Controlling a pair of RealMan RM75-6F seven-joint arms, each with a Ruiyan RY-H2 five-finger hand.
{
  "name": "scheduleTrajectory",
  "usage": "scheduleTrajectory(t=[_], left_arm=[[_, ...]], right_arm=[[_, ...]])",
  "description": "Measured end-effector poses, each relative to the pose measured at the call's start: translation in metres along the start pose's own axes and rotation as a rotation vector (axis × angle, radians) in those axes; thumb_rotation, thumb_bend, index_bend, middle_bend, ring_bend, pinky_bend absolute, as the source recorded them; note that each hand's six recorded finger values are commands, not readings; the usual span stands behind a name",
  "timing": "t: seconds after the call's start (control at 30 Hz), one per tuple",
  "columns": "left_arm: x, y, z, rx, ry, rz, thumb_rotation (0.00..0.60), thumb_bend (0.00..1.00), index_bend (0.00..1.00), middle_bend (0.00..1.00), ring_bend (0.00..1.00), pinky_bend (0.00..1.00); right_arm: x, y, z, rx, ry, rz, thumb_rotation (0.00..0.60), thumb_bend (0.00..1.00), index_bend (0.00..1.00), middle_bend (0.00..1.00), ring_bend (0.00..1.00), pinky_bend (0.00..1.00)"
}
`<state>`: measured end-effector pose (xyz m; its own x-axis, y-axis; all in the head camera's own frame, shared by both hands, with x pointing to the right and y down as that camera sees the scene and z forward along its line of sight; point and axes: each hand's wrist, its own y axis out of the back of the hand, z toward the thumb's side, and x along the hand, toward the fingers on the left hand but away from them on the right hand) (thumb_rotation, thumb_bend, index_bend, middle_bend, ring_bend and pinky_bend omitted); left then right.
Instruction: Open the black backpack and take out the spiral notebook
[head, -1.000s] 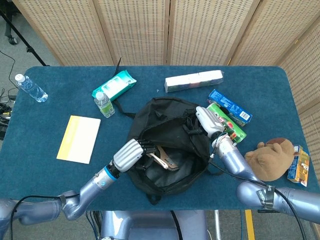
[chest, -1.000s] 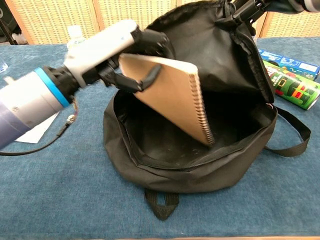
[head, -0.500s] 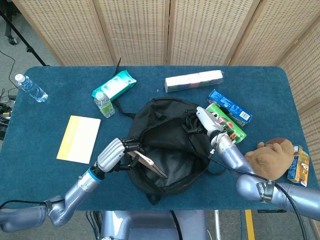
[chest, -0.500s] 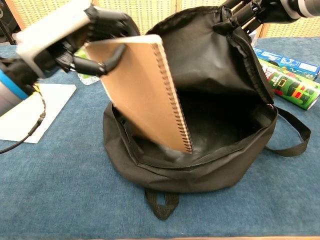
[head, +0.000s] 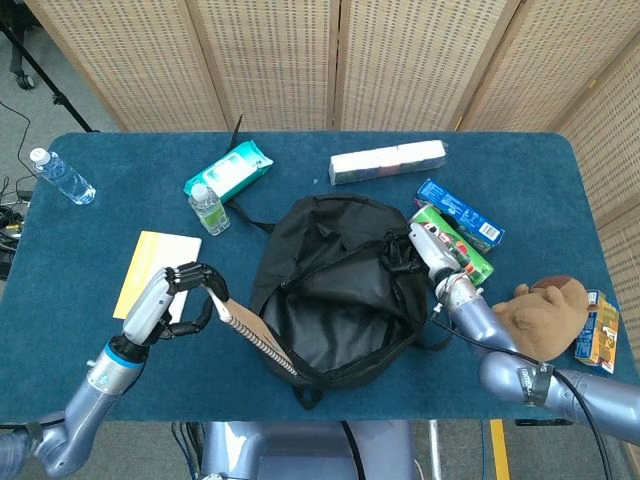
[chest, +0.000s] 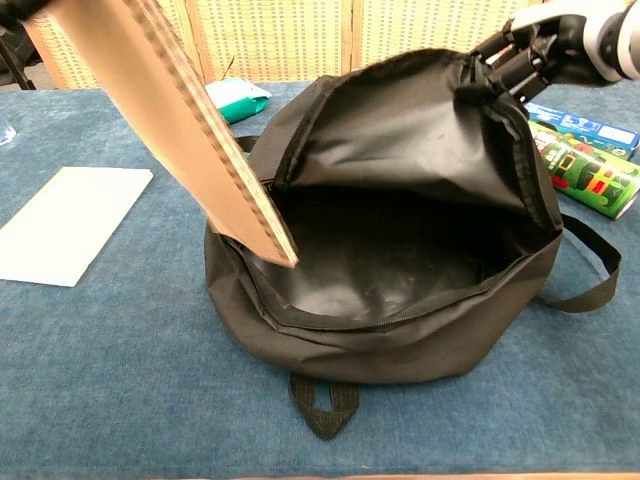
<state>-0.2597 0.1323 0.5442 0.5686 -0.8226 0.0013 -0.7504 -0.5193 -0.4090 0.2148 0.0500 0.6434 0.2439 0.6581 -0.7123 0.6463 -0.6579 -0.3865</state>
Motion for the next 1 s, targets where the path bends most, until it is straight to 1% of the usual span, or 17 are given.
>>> scheduleTrajectory(t=[0.2, 0.3, 0.37, 0.4, 0.5, 0.63, 0.7, 0.8, 0.83, 0.87, 0.9, 0.93, 0.97, 1.0], left_arm=[[-0.009, 0.036, 0.007, 0.025, 0.076, 0.025, 0.6, 0.6, 0.82, 0.62, 0.45, 0.55], [-0.015, 0.059, 0.003, 0.041, 0.156, 0.029, 0.6, 0.6, 0.82, 0.62, 0.45, 0.55], [-0.018, 0.07, -0.003, 0.055, 0.211, 0.022, 0.6, 0.6, 0.82, 0.62, 0.45, 0.56], [-0.02, 0.075, -0.008, 0.062, 0.25, 0.015, 0.6, 0.6, 0.82, 0.62, 0.45, 0.56], [-0.026, 0.082, -0.023, 0.08, 0.339, -0.007, 0.6, 0.6, 0.82, 0.62, 0.45, 0.56], [-0.039, 0.092, -0.051, 0.121, 0.485, -0.05, 0.6, 0.6, 0.82, 0.62, 0.45, 0.56], [-0.045, 0.098, -0.065, 0.144, 0.543, -0.056, 0.6, 0.6, 0.82, 0.62, 0.45, 0.56], [-0.053, 0.109, -0.089, 0.209, 0.617, -0.047, 0.6, 0.59, 0.82, 0.62, 0.45, 0.56], [-0.054, 0.11, -0.096, 0.225, 0.635, -0.046, 0.6, 0.58, 0.82, 0.6, 0.44, 0.55], [-0.056, 0.11, -0.103, 0.24, 0.651, -0.045, 0.6, 0.57, 0.8, 0.55, 0.42, 0.55], [-0.056, 0.11, -0.109, 0.255, 0.665, -0.045, 0.6, 0.54, 0.72, 0.39, 0.32, 0.53], [-0.057, 0.108, -0.117, 0.271, 0.681, -0.044, 0.6, 0.5, 0.57, 0.2, 0.18, 0.45], [-0.057, 0.107, -0.123, 0.282, 0.69, -0.042, 0.6, 0.47, 0.45, 0.09, 0.1, 0.38], [-0.057, 0.105, -0.128, 0.291, 0.698, -0.04, 0.6, 0.43, 0.28, 0.01, 0.02, 0.28]], right_arm=[[0.003, -0.008, -0.024, 0.043, -0.014, -0.002, 0.6, 0.72, 0.63, 0.69, 0.6, 0.72], [0.004, -0.015, -0.035, 0.049, -0.019, 0.005, 0.6, 0.72, 0.63, 0.69, 0.6, 0.72], [0.005, -0.019, -0.04, 0.059, -0.018, 0.011, 0.6, 0.72, 0.63, 0.69, 0.6, 0.72], [0.006, -0.022, -0.042, 0.068, -0.014, 0.014, 0.6, 0.72, 0.63, 0.69, 0.6, 0.72], [0.01, -0.031, -0.048, 0.102, 0.005, 0.025, 0.6, 0.72, 0.63, 0.69, 0.6, 0.72], [0.017, -0.045, -0.053, 0.142, 0.041, 0.045, 0.6, 0.72, 0.63, 0.69, 0.6, 0.72], [0.021, -0.052, -0.056, 0.157, 0.06, 0.058, 0.6, 0.72, 0.63, 0.69, 0.6, 0.72], [0.024, -0.061, -0.059, 0.172, 0.084, 0.071, 0.6, 0.72, 0.63, 0.69, 0.6, 0.72], [0.025, -0.063, -0.059, 0.175, 0.089, 0.073, 0.6, 0.72, 0.63, 0.69, 0.6, 0.72], [0.026, -0.064, -0.06, 0.176, 0.093, 0.076, 0.6, 0.72, 0.63, 0.69, 0.6, 0.72], [0.027, -0.066, -0.06, 0.179, 0.099, 0.078, 0.6, 0.72, 0.63, 0.69, 0.6, 0.72], [0.028, -0.067, -0.06, 0.182, 0.103, 0.08, 0.6, 0.7, 0.63, 0.68, 0.6, 0.72], [0.029, -0.067, -0.06, 0.185, 0.107, 0.081, 0.6, 0.64, 0.62, 0.65, 0.59, 0.72], [0.03, -0.068, -0.06, 0.191, 0.113, 0.082, 0.6, 0.53, 0.6, 0.6, 0.56, 0.72]])
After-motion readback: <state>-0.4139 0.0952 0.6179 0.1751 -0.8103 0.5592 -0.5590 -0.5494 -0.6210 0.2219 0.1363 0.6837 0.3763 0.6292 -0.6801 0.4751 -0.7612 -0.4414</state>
